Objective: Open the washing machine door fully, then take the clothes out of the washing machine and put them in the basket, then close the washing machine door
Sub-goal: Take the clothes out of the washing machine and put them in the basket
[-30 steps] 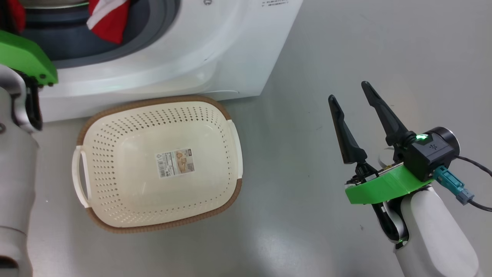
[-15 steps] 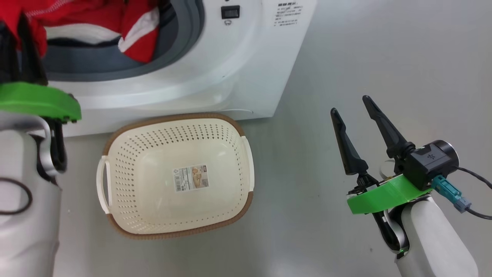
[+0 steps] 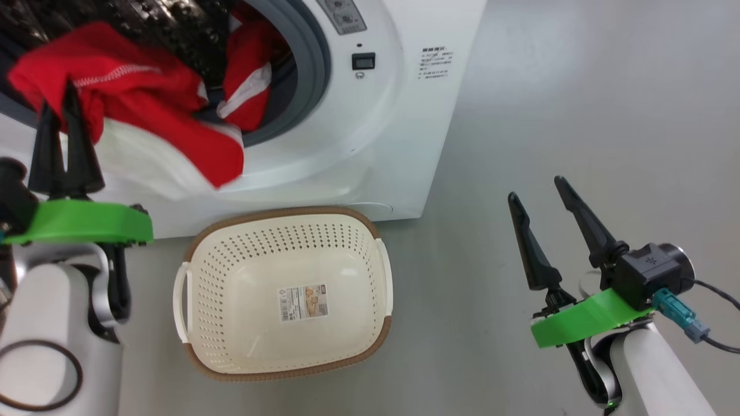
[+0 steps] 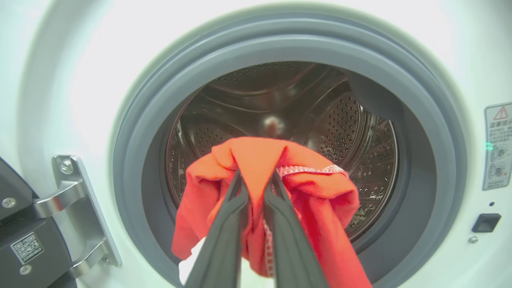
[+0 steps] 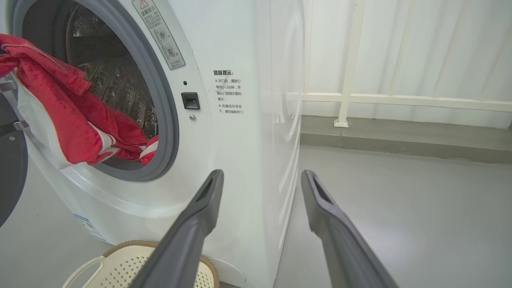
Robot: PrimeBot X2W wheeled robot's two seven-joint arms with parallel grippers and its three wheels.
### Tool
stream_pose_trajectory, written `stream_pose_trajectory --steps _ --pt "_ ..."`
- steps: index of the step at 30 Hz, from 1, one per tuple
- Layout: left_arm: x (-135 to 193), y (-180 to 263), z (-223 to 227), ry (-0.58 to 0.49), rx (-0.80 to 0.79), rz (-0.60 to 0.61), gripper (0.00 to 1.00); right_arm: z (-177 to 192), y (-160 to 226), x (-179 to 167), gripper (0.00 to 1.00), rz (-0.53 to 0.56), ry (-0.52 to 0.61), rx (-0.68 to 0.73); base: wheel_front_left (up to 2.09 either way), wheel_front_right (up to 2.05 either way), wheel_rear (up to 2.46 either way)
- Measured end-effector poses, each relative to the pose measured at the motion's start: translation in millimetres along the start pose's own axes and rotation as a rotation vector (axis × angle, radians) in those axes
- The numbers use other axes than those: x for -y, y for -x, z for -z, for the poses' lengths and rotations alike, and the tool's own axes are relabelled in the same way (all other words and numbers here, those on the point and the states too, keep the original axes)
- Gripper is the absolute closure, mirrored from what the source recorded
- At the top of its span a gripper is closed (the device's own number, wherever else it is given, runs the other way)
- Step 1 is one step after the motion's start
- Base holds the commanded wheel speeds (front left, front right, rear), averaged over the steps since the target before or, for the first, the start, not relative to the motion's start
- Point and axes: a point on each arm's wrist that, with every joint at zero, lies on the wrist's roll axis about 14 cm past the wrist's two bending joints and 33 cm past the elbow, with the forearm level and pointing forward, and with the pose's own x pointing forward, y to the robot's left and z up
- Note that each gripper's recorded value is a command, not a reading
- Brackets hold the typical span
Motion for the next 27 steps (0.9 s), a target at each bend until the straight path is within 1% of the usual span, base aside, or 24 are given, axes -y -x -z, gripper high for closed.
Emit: stream_pose_trajectory --steps 6,11,18,23,27 --pt "2 20 -16 0.015 0.033 0.009 1.0 -5 7 -7 0.0 -0.012 -0.002 0.009 0.0 0.0 0.0" --pt "9 33 -40 0.034 0.102 0.03 1.0 -12 8 -10 0.0 -0.019 0.0 0.026 0.0 0.0 0.0" --pt "10 59 -46 0.044 0.114 0.035 1.0 -7 20 -10 0.0 -0.011 -0.002 0.004 0.0 0.0 0.0" --pt "6 68 -35 0.047 0.076 0.027 1.0 -8 19 -11 0.0 -0.015 -0.004 0.005 0.0 0.0 0.0" --pt "8 72 -18 0.083 0.026 0.016 1.0 -5 18 -10 0.0 -0.012 -0.005 -0.001 0.0 0.0 0.0"
